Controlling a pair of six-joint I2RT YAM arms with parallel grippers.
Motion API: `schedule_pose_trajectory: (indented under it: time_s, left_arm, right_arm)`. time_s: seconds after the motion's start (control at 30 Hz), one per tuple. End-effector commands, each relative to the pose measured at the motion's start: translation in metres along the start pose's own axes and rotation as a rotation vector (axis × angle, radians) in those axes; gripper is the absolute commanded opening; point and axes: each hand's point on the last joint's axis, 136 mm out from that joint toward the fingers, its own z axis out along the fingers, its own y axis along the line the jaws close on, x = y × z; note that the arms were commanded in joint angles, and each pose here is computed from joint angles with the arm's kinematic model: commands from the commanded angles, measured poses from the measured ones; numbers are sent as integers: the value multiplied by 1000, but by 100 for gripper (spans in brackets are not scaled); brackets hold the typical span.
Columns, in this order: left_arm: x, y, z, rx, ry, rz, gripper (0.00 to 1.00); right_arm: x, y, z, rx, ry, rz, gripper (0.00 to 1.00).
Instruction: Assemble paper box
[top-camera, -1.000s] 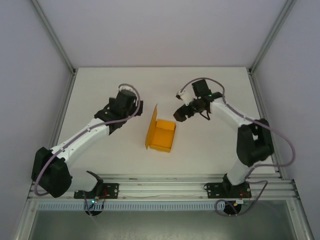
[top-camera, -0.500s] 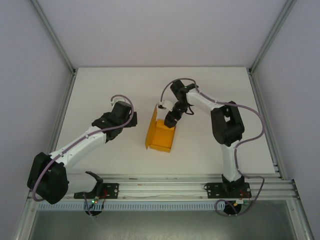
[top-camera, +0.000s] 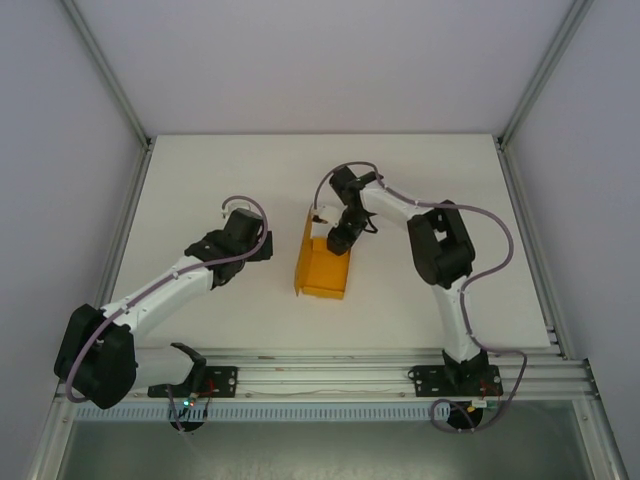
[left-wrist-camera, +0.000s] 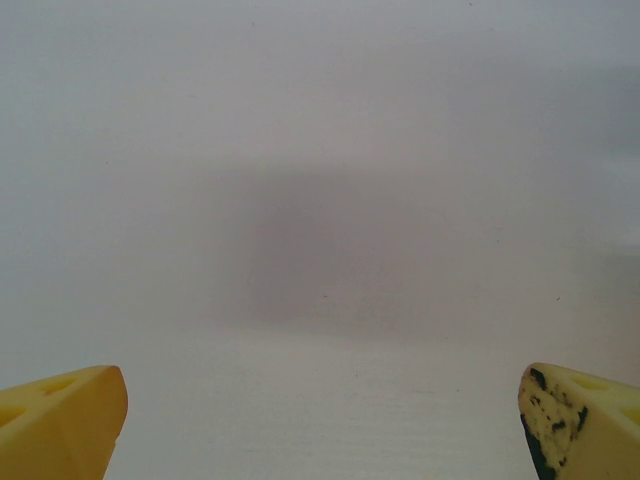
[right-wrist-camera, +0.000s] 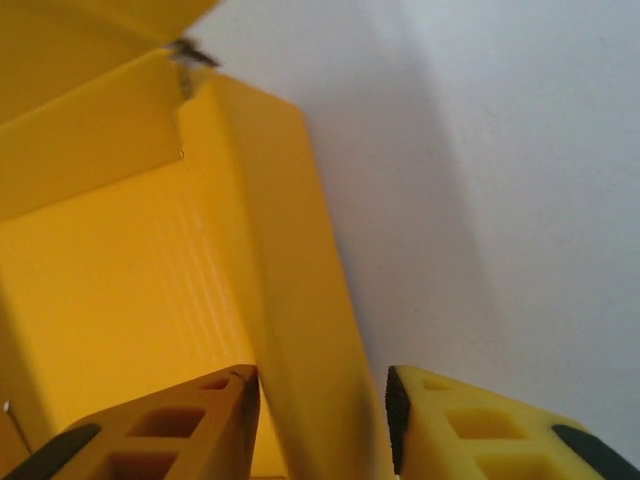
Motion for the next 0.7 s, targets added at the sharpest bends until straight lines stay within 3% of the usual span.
schedule_pose_trajectory:
  time_s: [0.0, 0.17, 0.3, 0.57, 0.67]
  left_arm:
    - [-6, 3, -3, 10, -34, -37, 100]
    - [-3, 1, -2, 20, -25, -34, 100]
    - [-4, 0, -1, 26, -22, -40, 100]
    - [-2, 5, 0, -2, -18, -75, 100]
    - [-4, 13, -4, -41, -27, -85, 100]
  right_arm:
    - [-4, -11, 5, 72, 17, 36, 33]
    - [-11, -19, 8, 155, -7, 78, 19]
    - [-12, -31, 10, 254, -6, 147, 0]
    - [18, -67, 2, 678, 18, 486, 0]
    - [38, -62, 1, 769, 57, 557, 0]
